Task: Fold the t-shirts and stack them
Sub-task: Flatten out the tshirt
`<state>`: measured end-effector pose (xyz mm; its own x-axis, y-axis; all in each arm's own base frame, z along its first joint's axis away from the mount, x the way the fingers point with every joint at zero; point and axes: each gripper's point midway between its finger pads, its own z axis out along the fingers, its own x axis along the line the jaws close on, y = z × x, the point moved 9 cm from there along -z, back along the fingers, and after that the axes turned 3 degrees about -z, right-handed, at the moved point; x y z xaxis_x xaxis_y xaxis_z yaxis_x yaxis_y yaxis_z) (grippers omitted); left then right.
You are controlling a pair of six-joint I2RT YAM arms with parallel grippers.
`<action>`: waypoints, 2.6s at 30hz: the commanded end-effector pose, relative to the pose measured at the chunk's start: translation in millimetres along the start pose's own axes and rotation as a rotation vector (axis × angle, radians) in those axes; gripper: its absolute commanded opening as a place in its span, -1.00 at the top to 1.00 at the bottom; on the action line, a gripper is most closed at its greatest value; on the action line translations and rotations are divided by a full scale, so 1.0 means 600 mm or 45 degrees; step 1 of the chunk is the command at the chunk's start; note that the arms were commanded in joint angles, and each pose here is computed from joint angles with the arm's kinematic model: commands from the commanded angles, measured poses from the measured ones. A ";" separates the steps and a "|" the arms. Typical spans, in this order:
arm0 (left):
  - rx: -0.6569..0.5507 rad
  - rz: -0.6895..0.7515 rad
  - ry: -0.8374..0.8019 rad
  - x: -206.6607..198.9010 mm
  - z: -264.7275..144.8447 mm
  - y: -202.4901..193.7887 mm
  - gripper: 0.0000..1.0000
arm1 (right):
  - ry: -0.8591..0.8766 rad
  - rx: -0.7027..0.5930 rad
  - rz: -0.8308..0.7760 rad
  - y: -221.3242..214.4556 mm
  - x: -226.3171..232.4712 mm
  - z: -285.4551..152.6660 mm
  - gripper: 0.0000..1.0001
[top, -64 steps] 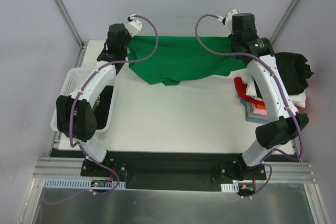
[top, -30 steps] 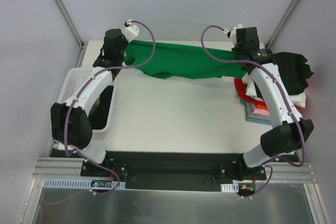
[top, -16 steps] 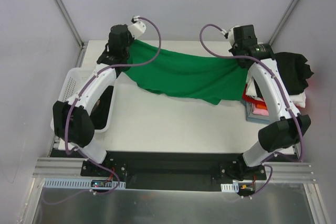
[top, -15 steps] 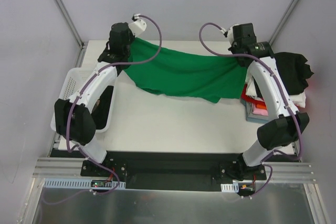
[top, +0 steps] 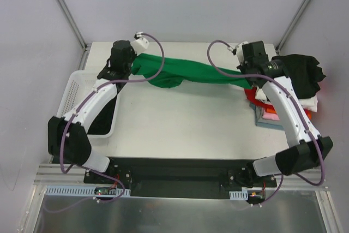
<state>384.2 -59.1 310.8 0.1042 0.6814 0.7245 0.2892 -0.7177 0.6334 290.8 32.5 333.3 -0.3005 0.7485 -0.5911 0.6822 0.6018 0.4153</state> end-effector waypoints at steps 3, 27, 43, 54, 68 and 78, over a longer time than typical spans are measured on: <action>-0.092 -0.143 -0.076 0.000 -0.126 -0.056 1.00 | 0.135 -0.077 0.067 -0.093 0.031 -0.079 0.99; -0.012 -0.109 -0.652 -0.099 -0.244 -0.169 0.35 | 0.478 0.077 -0.087 -0.161 0.119 -0.031 0.04; 0.081 -0.083 -0.723 -0.111 -0.192 -0.139 0.13 | 0.554 0.103 -0.079 -0.086 0.151 0.059 0.09; -0.050 -0.158 -0.809 -0.113 -0.127 -0.055 -0.04 | 0.504 0.077 -0.145 -0.092 0.163 0.069 0.06; 0.103 -0.212 -1.238 -0.290 -0.020 0.025 -0.50 | 0.217 0.131 -0.120 -0.099 0.140 0.092 0.09; 0.198 -0.126 -1.344 -0.366 -0.026 0.010 -0.60 | 0.180 0.188 -0.079 -0.119 0.121 0.110 0.10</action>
<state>351.4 -196.0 157.0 0.7962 0.6022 0.0577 0.4702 -0.6761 0.5673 261.3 30.7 207.5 -0.4671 0.7454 -0.4756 0.7480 0.6200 0.2369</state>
